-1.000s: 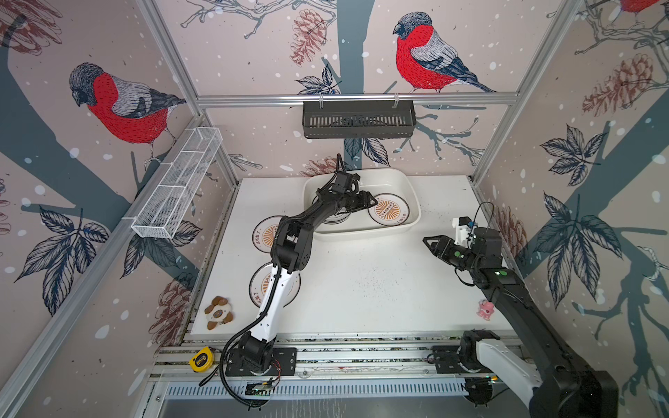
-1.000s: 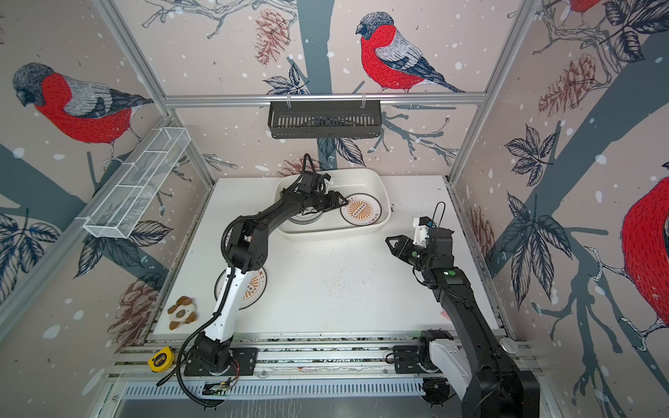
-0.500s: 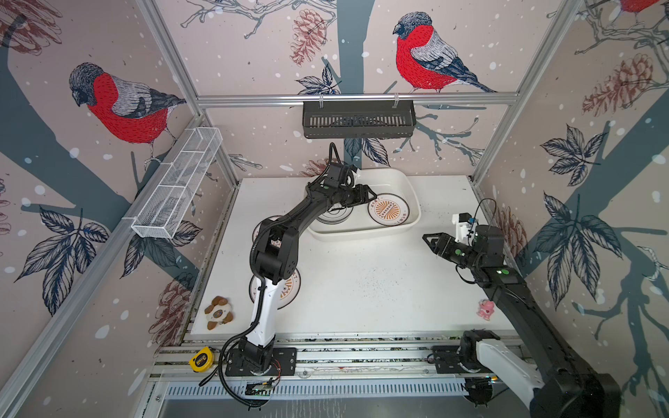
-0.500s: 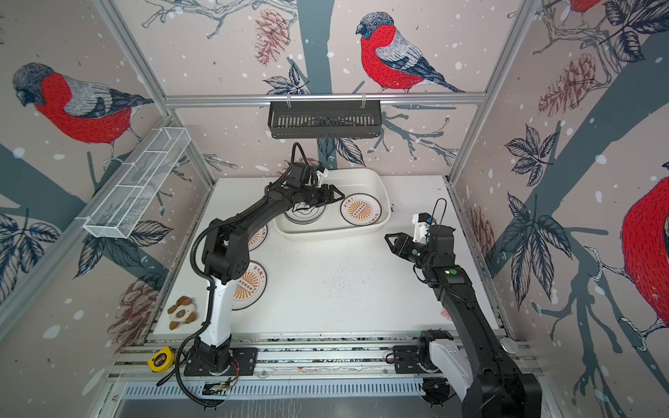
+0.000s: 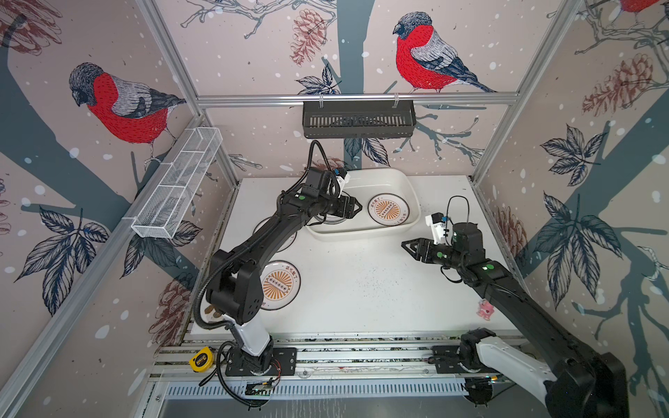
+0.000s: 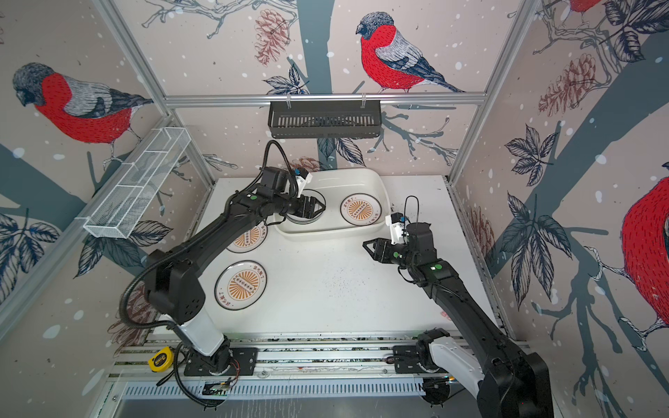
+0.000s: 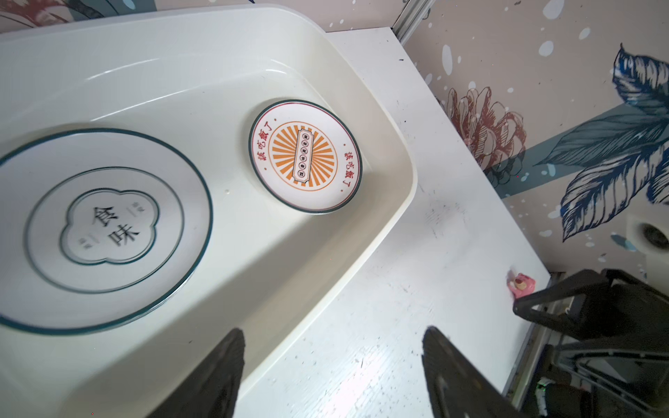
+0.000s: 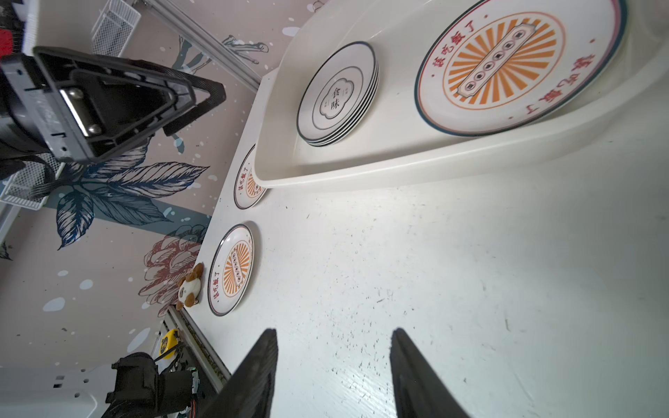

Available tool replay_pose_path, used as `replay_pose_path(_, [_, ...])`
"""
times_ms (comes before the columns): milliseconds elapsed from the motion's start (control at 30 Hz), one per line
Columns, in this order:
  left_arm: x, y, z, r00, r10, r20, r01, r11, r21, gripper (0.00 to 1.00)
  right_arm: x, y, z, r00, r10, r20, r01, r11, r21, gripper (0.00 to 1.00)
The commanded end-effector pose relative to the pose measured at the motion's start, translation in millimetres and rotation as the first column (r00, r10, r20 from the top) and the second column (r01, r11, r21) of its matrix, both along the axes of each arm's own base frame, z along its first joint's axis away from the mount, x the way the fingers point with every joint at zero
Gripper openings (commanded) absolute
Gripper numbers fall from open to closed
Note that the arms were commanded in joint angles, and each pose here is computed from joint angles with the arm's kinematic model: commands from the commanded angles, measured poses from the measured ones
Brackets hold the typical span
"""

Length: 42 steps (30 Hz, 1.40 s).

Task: Place the plates into the plastic bin on the countertop
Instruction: 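Open and raise the left gripper while the right gripper moves toward table plates, then reach the right gripper across to the sunburst plate nearest the robot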

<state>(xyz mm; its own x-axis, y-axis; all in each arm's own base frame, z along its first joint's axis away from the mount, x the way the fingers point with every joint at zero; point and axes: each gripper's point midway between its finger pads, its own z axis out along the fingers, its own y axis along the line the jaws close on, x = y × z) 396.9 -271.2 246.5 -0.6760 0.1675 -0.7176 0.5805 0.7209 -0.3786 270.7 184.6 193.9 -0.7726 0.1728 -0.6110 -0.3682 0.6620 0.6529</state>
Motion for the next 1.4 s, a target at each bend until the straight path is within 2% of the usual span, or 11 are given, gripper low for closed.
replay_pose_path(0, [-3, 24, 12, 0.993, 0.008, 0.121, -0.017, 0.997, 0.07, 0.81, 4, 10, 3, 0.999, 0.011, 0.03, -0.011, 1.0, 0.006, 0.52])
replay_pose_path(300, [5, 94, 37, 0.969, 0.148, 0.198, -0.161, 0.986, 0.052, 0.87, -1, 23, 1, 0.998, 0.047, 0.031, -0.047, 0.999, -0.001, 0.52])
replay_pose_path(767, [10, 141, 25, 0.918, 0.273, 0.288, -0.336, 0.921, 0.198, 0.97, 1, 21, -10, 0.999, 0.035, 0.021, -0.035, 0.999, -0.025, 0.55])
replay_pose_path(933, [8, 158, 29, 0.886, 0.297, 0.357, -0.393, 0.888, 0.237, 0.97, 15, 9, -13, 0.998, -0.035, 0.044, 0.04, 0.994, -0.105, 0.58])
replay_pose_path(1067, [2, 174, 28, 0.871, 0.322, 0.372, -0.432, 0.863, 0.264, 0.97, 24, 5, -7, 0.992, -0.078, 0.095, 0.088, 0.991, -0.105, 0.6])
replay_pose_path(1200, [-4, 201, 27, 0.857, 0.358, 0.372, -0.466, 0.846, 0.26, 0.96, 24, 20, -9, 0.996, -0.023, 0.085, 0.029, 0.997, -0.069, 0.59])
replay_pose_path(1367, [-10, 226, 15, 0.861, 0.383, 0.333, -0.478, 0.835, 0.275, 0.93, 11, 49, -16, 0.993, 0.088, 0.075, -0.085, 0.995, -0.052, 0.57])
